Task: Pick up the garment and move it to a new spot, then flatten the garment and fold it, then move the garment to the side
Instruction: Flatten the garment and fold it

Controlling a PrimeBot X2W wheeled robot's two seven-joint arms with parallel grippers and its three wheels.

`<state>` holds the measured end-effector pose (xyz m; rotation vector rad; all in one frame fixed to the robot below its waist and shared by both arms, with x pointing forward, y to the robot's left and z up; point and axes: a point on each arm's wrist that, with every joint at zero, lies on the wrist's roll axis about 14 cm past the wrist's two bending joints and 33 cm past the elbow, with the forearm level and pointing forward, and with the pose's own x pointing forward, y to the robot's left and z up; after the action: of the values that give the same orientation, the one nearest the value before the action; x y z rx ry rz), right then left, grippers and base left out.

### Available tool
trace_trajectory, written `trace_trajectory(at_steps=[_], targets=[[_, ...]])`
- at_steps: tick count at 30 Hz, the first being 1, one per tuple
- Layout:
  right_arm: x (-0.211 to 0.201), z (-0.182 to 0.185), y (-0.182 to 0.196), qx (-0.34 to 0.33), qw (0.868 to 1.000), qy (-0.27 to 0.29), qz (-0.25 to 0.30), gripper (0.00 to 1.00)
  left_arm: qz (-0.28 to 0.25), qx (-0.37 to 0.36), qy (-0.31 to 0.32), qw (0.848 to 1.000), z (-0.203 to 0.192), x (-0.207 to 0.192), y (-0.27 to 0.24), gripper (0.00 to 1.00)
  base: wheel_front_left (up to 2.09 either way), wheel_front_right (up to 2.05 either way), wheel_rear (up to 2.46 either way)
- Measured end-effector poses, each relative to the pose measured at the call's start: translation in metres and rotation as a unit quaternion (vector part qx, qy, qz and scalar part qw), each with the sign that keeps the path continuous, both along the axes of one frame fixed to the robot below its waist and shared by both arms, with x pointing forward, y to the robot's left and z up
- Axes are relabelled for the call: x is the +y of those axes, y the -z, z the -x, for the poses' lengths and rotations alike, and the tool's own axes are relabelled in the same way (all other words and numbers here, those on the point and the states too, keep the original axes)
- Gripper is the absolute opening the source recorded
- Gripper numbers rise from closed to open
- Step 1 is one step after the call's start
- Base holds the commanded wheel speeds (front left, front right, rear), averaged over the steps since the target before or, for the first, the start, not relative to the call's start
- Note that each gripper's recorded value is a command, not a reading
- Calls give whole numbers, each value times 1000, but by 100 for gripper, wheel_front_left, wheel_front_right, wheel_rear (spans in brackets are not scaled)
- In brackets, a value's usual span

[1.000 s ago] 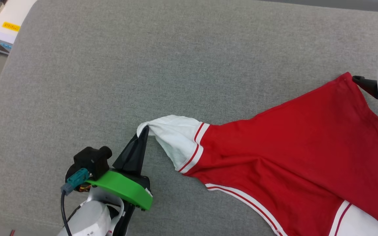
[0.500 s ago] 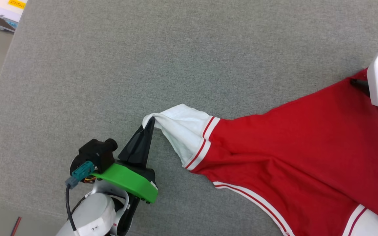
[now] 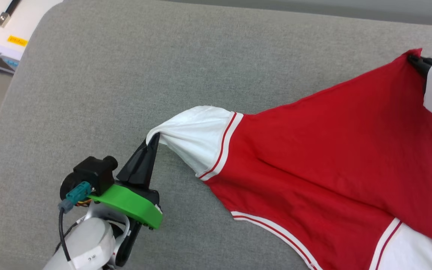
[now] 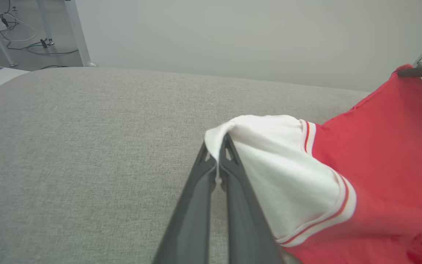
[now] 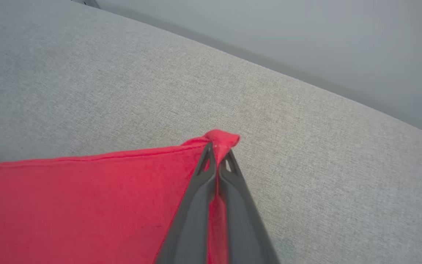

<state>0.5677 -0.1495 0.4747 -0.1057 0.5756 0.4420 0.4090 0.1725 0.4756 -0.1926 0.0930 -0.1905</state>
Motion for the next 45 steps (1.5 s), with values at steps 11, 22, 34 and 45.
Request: trace_trajectory(at_steps=[11,22,34,45], targets=[[-22,22,-129,-204,977,1,-54,0,-66,-148,36,986,-39,5,-119,0,0,0,0],[-52,44,-214,-326,943,28,-67,0,-123,-295,106,942,-70,-42,-253,0,0,0,0],[-65,-12,-266,-394,916,65,-45,0,-169,-337,106,920,-155,-64,-319,0,0,0,0],[-80,-86,-297,-444,889,111,-13,0,-211,-378,82,898,-229,-82,-356,0,0,0,0]])
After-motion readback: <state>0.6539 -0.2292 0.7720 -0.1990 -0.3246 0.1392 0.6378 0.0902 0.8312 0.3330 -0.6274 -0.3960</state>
